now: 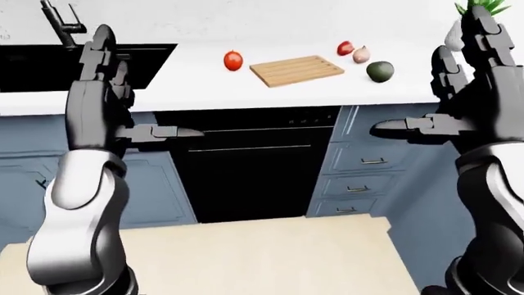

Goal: Place the avocado, onion, tomato and bell pepper on the cutting board.

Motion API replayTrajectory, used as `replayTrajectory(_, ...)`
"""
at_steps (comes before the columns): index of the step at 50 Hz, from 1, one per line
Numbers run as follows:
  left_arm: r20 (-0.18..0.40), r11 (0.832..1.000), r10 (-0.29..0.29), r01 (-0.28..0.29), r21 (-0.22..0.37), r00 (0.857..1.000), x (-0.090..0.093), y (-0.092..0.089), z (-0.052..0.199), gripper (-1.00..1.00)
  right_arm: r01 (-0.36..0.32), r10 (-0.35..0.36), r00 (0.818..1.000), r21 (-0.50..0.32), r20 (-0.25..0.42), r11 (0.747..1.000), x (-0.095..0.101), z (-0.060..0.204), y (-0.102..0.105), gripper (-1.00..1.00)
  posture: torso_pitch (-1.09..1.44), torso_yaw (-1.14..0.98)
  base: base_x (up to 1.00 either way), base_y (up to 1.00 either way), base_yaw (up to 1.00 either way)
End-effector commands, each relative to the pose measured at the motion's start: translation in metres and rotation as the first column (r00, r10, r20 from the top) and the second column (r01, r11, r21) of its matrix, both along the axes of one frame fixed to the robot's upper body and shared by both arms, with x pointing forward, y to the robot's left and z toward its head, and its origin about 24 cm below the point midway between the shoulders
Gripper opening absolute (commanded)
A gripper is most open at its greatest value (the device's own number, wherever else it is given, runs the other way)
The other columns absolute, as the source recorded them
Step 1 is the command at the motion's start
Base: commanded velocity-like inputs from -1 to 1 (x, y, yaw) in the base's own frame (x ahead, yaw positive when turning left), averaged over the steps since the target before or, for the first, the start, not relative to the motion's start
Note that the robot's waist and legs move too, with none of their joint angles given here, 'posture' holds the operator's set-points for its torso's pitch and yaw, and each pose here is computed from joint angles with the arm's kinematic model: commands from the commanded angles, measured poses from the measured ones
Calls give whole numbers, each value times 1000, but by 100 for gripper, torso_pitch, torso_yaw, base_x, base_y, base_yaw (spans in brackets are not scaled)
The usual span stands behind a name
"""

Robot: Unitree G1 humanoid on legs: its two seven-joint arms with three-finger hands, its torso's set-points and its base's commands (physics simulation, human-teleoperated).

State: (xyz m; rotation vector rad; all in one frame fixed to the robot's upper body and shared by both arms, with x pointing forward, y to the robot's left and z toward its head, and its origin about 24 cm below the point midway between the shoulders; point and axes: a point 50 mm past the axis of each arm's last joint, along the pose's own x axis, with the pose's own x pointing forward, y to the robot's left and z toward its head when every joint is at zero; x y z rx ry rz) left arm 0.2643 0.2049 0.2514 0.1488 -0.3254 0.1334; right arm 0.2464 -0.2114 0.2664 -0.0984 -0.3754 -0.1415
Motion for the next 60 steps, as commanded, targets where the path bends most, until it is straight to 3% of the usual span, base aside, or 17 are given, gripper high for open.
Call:
replayTrajectory(1, 96, 1000, 0, -2, 18, 995, -8, 0, 16, 100, -8, 10, 997, -25, 81, 1000, -6, 14, 4, 100, 0, 0, 38, -38, 0)
replayTrajectory(26, 133, 998, 47, -53, 42, 990, -22, 12, 32, 100, 1, 5, 990, -45, 138, 999, -13, 34, 4, 100, 0, 0, 39, -23, 0)
replayTrajectory(29, 132, 997, 53, -59, 43, 990, -22, 13, 31, 100, -9, 19, 990, -75, 139, 997, -14, 34, 6, 100, 0, 0, 0, 0, 0)
replayTrajectory(42, 130, 997, 51, -57, 44, 990, -22, 13, 29, 100, -4, 11, 989, -45, 148, 999, -18, 31, 3, 100, 0, 0, 40, -11, 0)
replayTrajectory(51, 127, 997, 59, -65, 46, 990, -24, 15, 27, 100, 48, -40, 990, -60, 138, 997, -16, 28, -1, 100, 0, 0, 9, -1, 0)
replayTrajectory(55, 126, 997, 58, -65, 50, 990, -24, 15, 27, 100, 31, -22, 989, -64, 149, 997, -17, 31, 1, 100, 0, 0, 0, 0, 0)
replayTrajectory(57, 126, 997, 62, -68, 47, 990, -24, 15, 26, 100, 18, 0, 987, -108, 163, 994, -19, 32, 4, 100, 0, 0, 0, 0, 0)
replayTrajectory(60, 126, 996, 63, -70, 50, 990, -25, 16, 27, 100, 26, -13, 987, -79, 160, 997, -19, 28, 3, 100, 0, 0, 42, 0, 0)
